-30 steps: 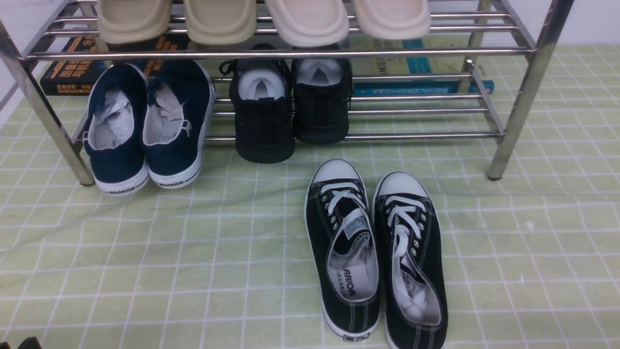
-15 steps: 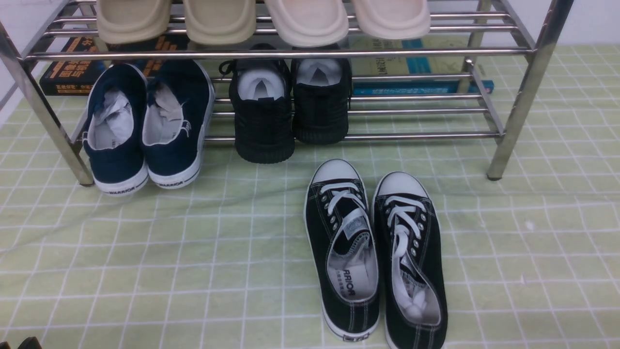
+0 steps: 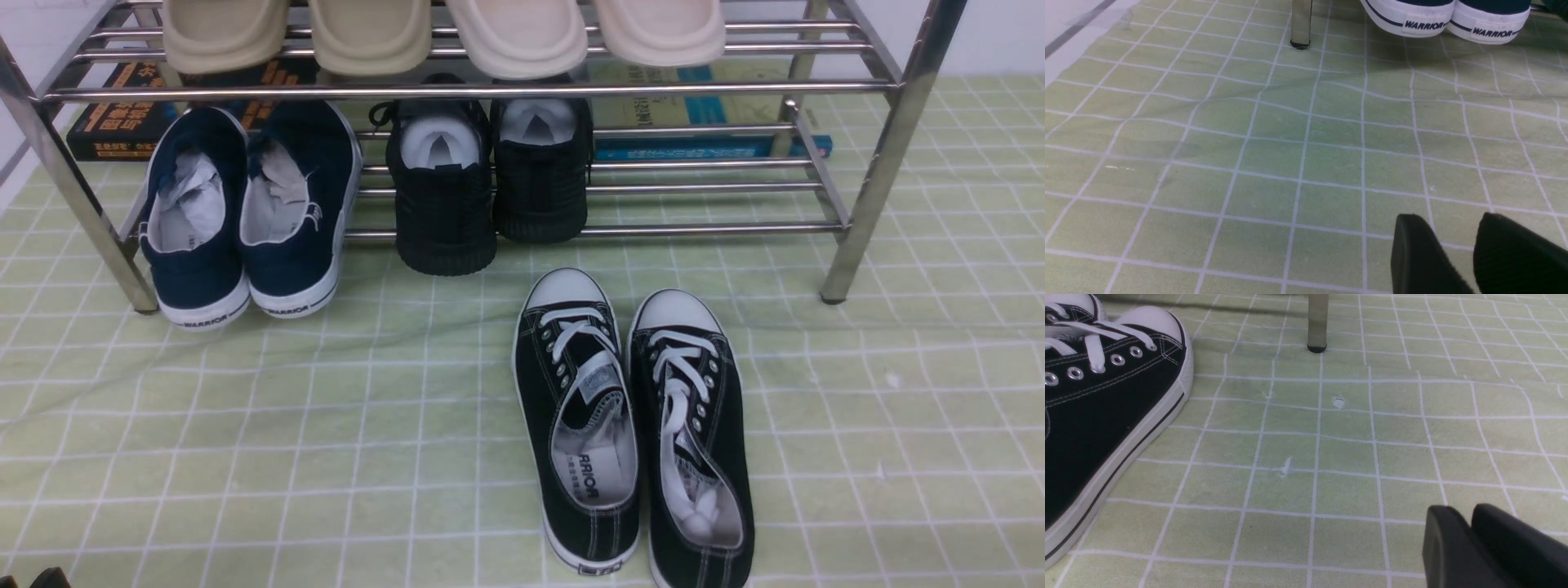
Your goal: Take the shoes off the shelf with your hand from the green coffee tablecloth.
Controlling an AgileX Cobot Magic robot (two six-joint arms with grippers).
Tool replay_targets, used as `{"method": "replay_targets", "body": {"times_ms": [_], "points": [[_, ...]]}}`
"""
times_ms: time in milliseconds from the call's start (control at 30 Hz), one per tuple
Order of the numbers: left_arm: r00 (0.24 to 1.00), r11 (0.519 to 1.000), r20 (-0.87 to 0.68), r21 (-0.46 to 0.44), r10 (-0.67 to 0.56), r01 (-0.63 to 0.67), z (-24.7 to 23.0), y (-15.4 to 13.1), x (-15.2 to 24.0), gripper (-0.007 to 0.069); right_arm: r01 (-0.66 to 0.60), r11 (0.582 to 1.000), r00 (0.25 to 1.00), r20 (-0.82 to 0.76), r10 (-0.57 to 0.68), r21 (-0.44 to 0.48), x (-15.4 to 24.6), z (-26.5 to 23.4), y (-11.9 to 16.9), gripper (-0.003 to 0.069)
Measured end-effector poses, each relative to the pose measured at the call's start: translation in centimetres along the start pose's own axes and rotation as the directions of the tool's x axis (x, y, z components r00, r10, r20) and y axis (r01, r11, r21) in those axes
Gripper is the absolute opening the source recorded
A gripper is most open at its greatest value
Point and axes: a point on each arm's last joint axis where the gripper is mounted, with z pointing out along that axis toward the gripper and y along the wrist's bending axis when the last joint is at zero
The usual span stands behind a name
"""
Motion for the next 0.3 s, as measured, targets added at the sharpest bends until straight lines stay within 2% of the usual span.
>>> {"method": "replay_targets", "body": {"times_ms": [300], "points": [[1.000,1.000,0.000,0.000,0.000,0.000,0.00,0.00,0.00,0.0242,0.000,1.000,1.000,0.001,0.000,0.000,-0.01,0.00,0.00,0.0125]]}}
